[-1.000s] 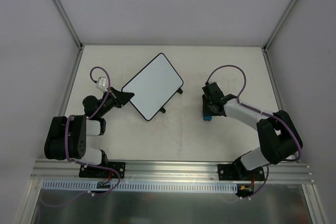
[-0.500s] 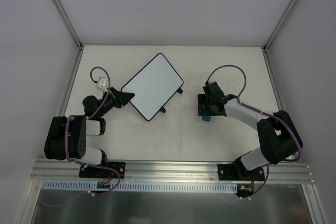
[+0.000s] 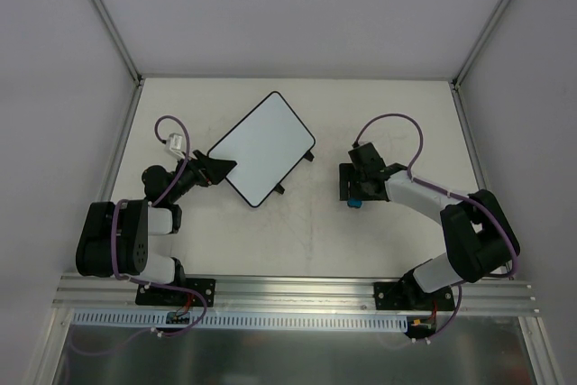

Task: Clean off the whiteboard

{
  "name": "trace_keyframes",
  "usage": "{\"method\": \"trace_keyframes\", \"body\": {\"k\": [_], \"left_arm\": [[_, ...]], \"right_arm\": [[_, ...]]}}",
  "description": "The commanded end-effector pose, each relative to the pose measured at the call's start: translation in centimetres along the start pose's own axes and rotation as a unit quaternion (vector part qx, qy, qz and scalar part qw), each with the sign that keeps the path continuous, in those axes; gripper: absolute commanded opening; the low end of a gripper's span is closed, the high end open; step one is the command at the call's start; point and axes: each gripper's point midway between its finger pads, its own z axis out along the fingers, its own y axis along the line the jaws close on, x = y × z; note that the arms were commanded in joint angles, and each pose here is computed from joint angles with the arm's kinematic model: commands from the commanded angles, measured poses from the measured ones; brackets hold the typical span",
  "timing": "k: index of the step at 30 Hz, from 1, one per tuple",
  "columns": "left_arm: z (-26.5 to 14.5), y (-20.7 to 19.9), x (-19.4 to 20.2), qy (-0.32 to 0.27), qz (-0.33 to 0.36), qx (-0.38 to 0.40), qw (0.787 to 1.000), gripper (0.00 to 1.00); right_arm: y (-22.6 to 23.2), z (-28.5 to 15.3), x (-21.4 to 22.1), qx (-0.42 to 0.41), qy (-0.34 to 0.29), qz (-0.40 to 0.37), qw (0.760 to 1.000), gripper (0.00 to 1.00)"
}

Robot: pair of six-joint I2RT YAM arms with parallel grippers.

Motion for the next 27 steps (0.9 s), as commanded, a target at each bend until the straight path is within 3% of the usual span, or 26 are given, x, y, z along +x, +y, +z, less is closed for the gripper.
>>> {"method": "trace_keyframes", "body": {"k": [1, 3, 7, 8, 9, 27], "left_arm": [[-0.3, -3.6, -3.9, -0.078, 0.113, 0.068, 0.988, 0.87], [-0.4, -3.5, -3.9, -0.082, 0.114, 0.062, 0.988, 0.99], [-0.7, -3.3, -4.0, -0.087, 0.119, 0.049, 0.988, 0.99], [-0.8, -3.1, -3.9, -0.088, 0.122, 0.043, 0.988, 0.99], [-1.0, -2.8, -3.6, -0.088, 0.119, 0.033, 0.988, 0.99], [-6.2, -0.9, -2.9, -0.138, 0.108, -0.117, 0.977, 0.99]], "right_arm": [[0.2, -0.5, -0.7, -0.010, -0.018, 0.008, 1.000, 0.76], [0.2, -0.6, -0.7, -0.013, -0.020, 0.008, 1.000, 0.76], [0.1, -1.2, -1.0, -0.015, -0.033, 0.008, 0.999, 0.87], [0.2, -1.5, -1.3, -0.018, -0.039, 0.006, 0.999, 0.97], [0.3, -2.0, -1.7, -0.022, -0.050, 0.008, 0.998, 0.99], [-0.2, -8.5, -5.3, -0.063, -0.199, 0.008, 0.978, 0.99]]}}
